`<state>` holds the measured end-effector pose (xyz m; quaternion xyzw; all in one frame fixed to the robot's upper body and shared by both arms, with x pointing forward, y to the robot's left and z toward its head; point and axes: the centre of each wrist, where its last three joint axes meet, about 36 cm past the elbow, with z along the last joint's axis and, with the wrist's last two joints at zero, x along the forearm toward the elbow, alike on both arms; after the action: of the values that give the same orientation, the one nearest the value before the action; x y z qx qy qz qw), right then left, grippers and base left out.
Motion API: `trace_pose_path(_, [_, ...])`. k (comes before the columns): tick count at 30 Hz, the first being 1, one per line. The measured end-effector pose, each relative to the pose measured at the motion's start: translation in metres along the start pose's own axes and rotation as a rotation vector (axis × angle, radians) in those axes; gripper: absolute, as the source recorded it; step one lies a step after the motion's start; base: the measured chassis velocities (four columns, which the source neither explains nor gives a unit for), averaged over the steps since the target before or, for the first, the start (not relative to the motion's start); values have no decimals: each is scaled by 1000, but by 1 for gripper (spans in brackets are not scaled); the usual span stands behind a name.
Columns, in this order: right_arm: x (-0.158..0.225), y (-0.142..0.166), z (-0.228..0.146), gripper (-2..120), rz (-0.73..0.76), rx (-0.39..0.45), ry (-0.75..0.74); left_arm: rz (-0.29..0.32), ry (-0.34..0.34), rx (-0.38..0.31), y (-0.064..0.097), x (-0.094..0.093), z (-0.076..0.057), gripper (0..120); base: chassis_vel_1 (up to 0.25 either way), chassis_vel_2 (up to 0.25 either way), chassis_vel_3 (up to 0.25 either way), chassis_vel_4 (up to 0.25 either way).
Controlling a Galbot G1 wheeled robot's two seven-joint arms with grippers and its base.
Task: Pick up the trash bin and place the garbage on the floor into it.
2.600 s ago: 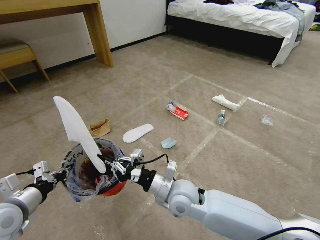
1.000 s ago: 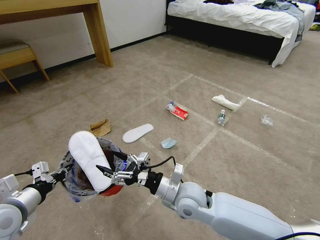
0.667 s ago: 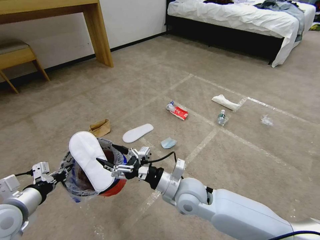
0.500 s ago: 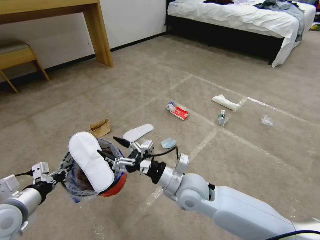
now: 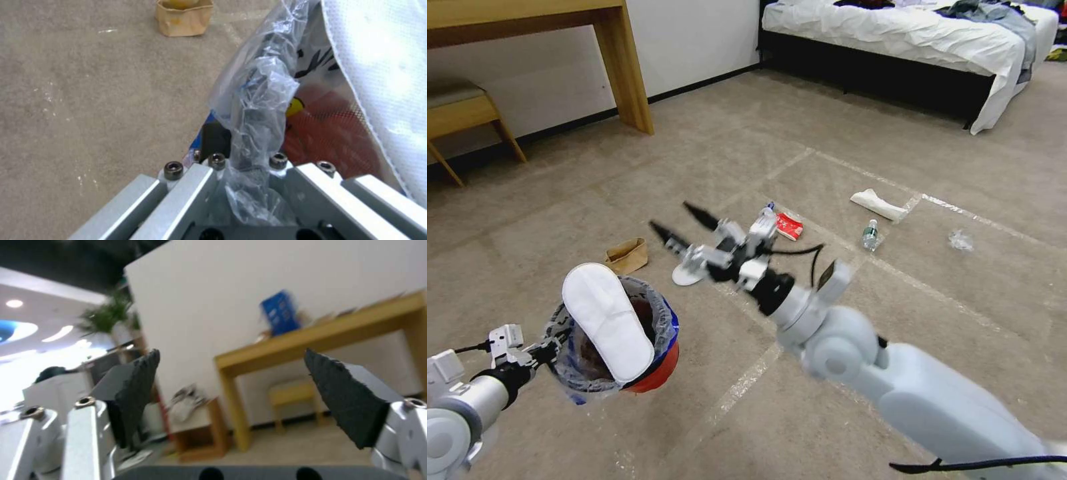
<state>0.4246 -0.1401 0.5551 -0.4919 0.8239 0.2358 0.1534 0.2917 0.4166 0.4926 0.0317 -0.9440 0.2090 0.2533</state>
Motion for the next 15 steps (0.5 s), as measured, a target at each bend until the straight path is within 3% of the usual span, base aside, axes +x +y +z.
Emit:
trace_pose_path(2, [3, -8, -13, 87, 27, 37, -29, -2, -2, 1, 0, 0, 0, 1, 0, 0, 0, 0])
trace_pose_path(4, [13, -25, -41, 95, 140, 151, -105, -7, -11, 4, 2, 3, 0, 1, 0, 0, 0, 0])
trace_pose_path(5, [13, -25, -41, 95, 140, 151, -105, -7, -11, 4, 2, 3, 0, 1, 0, 0, 0, 0])
trace_pose_path(8, [28, -36, -62, 98, 254, 277, -165, -33, -23, 1, 6, 14, 3, 1, 0, 0, 0, 0])
trace_pose_path(11, [38, -39, -65, 98, 299, 330, -173, -49, -25, -2, 7, 16, 5, 1, 0, 0, 0, 0])
trace_pose_path(15, [94, -47, -83, 98, 479, 635, -179, -69, -30, 4, 7, 19, 11, 1, 0, 0, 0, 0])
